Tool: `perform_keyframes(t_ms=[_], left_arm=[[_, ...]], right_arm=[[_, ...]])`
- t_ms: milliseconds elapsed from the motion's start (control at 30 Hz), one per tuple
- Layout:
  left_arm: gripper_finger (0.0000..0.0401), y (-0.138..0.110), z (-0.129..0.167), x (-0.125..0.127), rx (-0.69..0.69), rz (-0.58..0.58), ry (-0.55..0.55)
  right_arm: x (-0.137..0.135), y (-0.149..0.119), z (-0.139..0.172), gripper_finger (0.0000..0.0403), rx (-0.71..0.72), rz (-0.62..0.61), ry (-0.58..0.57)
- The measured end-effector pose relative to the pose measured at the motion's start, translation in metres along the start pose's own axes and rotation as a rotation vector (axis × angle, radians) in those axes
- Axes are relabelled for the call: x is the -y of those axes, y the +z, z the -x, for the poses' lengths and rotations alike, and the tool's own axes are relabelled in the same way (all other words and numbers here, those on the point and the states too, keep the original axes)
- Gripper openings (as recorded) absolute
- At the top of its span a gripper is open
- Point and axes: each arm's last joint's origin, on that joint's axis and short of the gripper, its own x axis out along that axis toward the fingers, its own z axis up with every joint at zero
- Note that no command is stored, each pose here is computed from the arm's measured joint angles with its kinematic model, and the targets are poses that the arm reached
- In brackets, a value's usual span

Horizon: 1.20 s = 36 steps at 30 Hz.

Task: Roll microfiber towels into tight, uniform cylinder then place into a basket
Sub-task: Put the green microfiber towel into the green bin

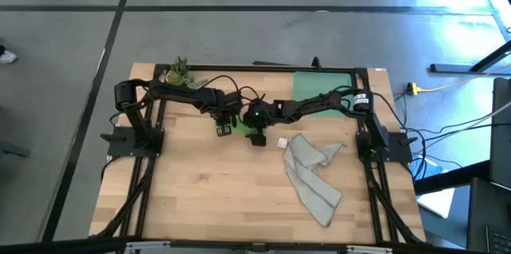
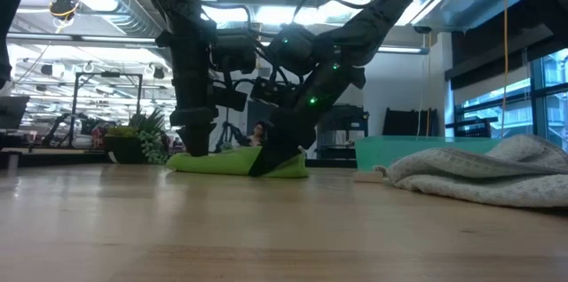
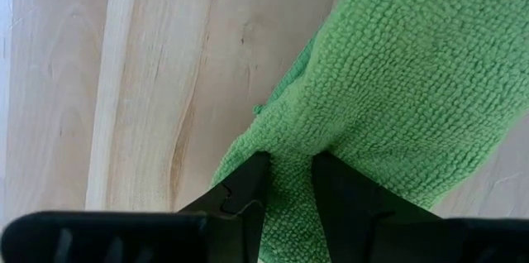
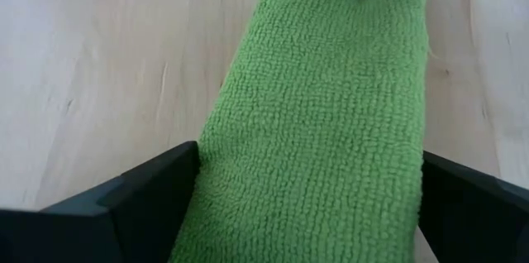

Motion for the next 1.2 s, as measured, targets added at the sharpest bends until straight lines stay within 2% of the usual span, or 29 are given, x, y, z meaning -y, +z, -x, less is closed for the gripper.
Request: perform_keyframes(t_ms=[200,333,433,900,1067,1200], left_arm=[[0.0098,0.0,0.0,-0.0001,0.0,0.0,0.0],[0.0098,0.0,0.0,0.0,0.0,0.0,0.0],[0.0098,0.0,0.0,-0.0001,0.0,0.001,0.0],[0.0098,0.0016,-0.0002,-0.0003,0.013,0.004,0.003],[0.0098,0.0015,-0.0004,-0.0003,0.014,0.005,0.004],[0.0098,0.0026,-0.0004,-0.0003,0.025,0.006,0.005]], right_arm=[[0.0,-0.0001,-0.0001,0.0398,0.001,-0.009,0.0],[-0.0009,-0.001,-0.0003,0.0373,-0.005,-0.026,0.02],[-0.0014,-0.0016,-0.0006,0.0334,-0.005,-0.032,0.043],[-0.0015,-0.0019,-0.0007,0.0101,-0.01,-0.033,0.032],[-0.0013,-0.0018,-0.0007,0.0041,-0.01,-0.034,0.031],[-0.0014,-0.0019,-0.0006,0.0031,-0.01,-0.034,0.031]])
